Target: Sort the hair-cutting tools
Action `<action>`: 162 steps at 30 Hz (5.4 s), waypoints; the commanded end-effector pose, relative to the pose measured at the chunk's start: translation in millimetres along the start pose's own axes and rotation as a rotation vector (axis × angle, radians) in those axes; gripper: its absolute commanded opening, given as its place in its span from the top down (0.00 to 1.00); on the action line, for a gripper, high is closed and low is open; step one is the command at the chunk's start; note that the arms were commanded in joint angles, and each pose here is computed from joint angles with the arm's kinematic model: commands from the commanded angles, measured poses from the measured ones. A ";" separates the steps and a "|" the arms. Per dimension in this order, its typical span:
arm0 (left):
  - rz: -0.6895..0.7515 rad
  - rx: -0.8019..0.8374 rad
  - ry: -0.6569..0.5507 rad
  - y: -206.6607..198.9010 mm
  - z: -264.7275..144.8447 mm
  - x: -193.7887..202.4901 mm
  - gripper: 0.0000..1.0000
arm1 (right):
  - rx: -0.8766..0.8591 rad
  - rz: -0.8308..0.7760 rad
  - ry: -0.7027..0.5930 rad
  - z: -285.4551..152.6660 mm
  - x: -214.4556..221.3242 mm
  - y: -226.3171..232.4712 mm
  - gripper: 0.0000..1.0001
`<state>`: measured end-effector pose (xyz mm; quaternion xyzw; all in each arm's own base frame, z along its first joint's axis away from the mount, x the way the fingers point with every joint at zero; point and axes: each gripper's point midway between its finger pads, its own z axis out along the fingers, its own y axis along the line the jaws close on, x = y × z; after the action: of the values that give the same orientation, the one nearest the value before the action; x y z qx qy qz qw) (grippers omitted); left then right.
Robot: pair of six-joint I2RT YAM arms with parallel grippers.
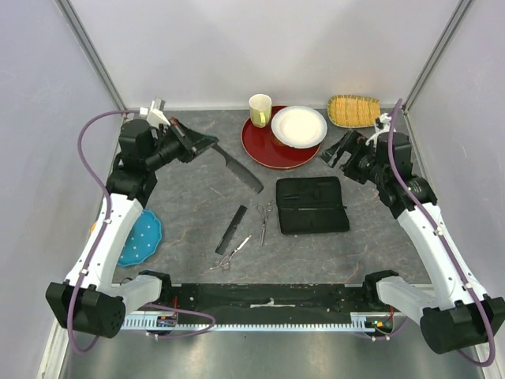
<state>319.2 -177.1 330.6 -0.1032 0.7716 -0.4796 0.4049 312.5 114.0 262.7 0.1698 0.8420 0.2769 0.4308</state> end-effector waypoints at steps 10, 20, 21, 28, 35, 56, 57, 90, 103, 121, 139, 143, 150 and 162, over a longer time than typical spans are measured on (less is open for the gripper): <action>-0.151 0.289 -0.329 -128.8 -19.8 -78.5 0.98 | -0.752 0.132 -0.074 -72.0 -32.3 201.1 0.02; -0.170 0.357 -0.373 -164.4 -10.5 -84.9 0.98 | -0.868 0.191 -0.058 -75.5 -27.1 242.9 0.05; -0.173 0.356 -0.385 -165.1 -9.1 -85.7 0.98 | -0.882 0.197 -0.073 -78.2 -31.1 246.5 0.08; -0.205 0.367 -0.383 -165.1 -9.0 -82.0 0.98 | -0.863 0.217 -0.122 -80.2 -41.1 245.4 0.23; -0.223 0.381 -0.381 -168.8 -11.7 -82.7 0.98 | -0.876 0.224 -0.130 -81.0 -43.7 248.6 0.38; -0.253 0.361 -0.356 -154.4 -0.8 -74.4 0.95 | -0.917 0.229 -0.123 -71.5 -43.4 256.5 0.94; -0.248 0.348 -0.361 -151.1 -1.6 -73.9 0.89 | -0.892 0.221 -0.115 -66.5 -41.2 253.5 0.98; 0.040 -0.062 0.661 76.7 123.1 242.6 0.46 | 0.121 -0.017 0.262 -58.9 80.1 -49.1 1.00; -0.009 -0.254 0.710 127.3 146.4 279.1 0.57 | 0.166 -0.036 0.274 -66.5 86.9 -60.6 1.00; 0.108 -0.461 0.634 172.6 160.9 247.1 0.98 | 0.203 -0.066 0.320 -45.5 95.7 -79.1 1.00; 0.123 -0.358 0.673 187.1 154.8 229.3 0.98 | 0.191 -0.034 0.320 -12.8 130.1 -116.3 1.00; 0.126 -0.344 0.687 187.2 154.5 232.2 0.98 | 0.204 -0.050 0.306 -7.1 133.9 -126.2 1.00; 0.121 -0.333 0.700 187.0 155.7 234.8 0.98 | 0.226 -0.039 0.335 2.8 143.7 -137.9 1.00; 0.093 -0.310 0.724 182.9 159.5 238.8 0.97 | 0.196 0.047 0.385 33.8 169.4 -149.3 1.00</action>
<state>327.2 -302.5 18.6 0.0186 0.9412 -0.3144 0.1220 235.2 91.8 64.5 0.1759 0.9265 0.2245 0.2455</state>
